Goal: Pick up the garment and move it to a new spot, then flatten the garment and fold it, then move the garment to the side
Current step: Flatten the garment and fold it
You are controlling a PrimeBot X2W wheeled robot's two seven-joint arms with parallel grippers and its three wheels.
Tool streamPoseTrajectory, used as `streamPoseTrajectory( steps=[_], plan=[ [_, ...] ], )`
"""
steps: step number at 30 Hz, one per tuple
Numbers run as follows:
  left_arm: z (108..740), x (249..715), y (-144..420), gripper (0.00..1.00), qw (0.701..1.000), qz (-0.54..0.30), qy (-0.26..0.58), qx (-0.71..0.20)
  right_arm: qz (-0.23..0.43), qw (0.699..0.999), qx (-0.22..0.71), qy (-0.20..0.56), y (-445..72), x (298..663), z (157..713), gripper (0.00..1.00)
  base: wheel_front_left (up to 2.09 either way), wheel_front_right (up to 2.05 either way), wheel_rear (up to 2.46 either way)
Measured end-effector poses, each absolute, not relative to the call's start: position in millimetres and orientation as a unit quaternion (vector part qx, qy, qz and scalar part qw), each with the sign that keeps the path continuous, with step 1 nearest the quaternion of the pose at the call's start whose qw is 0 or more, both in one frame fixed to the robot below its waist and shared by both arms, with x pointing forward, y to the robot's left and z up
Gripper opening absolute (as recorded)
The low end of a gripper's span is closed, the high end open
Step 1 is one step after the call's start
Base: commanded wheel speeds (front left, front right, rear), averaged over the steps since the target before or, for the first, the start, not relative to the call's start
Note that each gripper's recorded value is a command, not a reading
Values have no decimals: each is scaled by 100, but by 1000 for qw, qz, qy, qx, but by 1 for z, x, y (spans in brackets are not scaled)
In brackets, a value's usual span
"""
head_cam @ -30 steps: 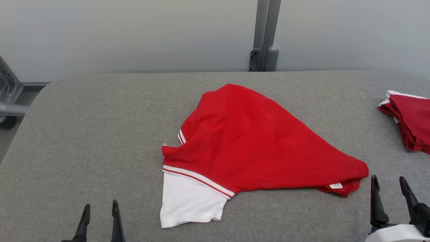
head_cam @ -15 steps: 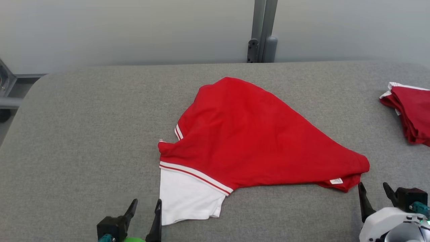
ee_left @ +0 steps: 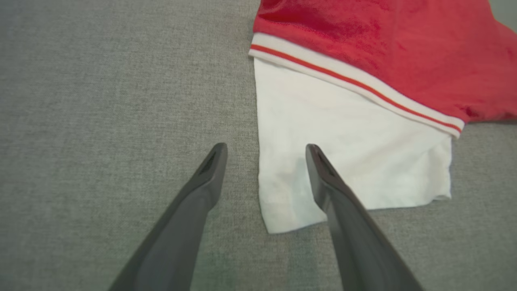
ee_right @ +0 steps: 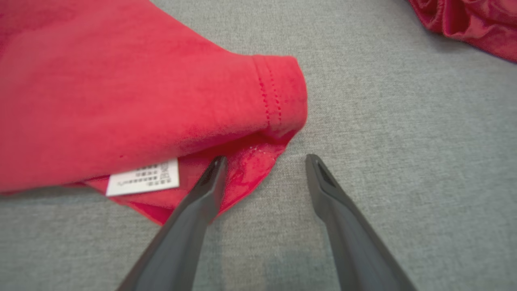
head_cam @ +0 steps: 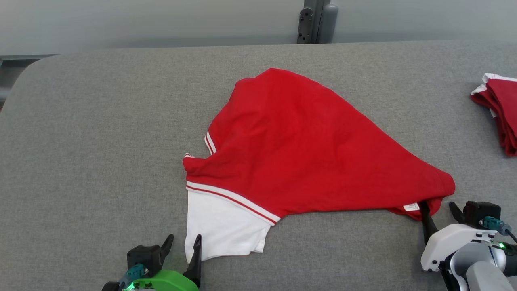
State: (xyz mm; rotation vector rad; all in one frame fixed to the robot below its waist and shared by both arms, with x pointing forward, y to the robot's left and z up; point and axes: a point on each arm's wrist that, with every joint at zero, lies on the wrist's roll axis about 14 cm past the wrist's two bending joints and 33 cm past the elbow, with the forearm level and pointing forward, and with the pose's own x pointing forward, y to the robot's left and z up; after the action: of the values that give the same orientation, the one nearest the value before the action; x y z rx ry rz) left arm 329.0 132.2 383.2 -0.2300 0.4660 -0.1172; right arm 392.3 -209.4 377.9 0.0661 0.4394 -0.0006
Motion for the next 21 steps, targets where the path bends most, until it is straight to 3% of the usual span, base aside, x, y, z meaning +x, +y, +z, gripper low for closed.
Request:
streamPoseTrajectory(
  steps=[21],
  plan=[
    [368,324,122,100,955,-62,259,-132,14,972,48,229,-196,392,364,100,0,0,0]
  ],
)
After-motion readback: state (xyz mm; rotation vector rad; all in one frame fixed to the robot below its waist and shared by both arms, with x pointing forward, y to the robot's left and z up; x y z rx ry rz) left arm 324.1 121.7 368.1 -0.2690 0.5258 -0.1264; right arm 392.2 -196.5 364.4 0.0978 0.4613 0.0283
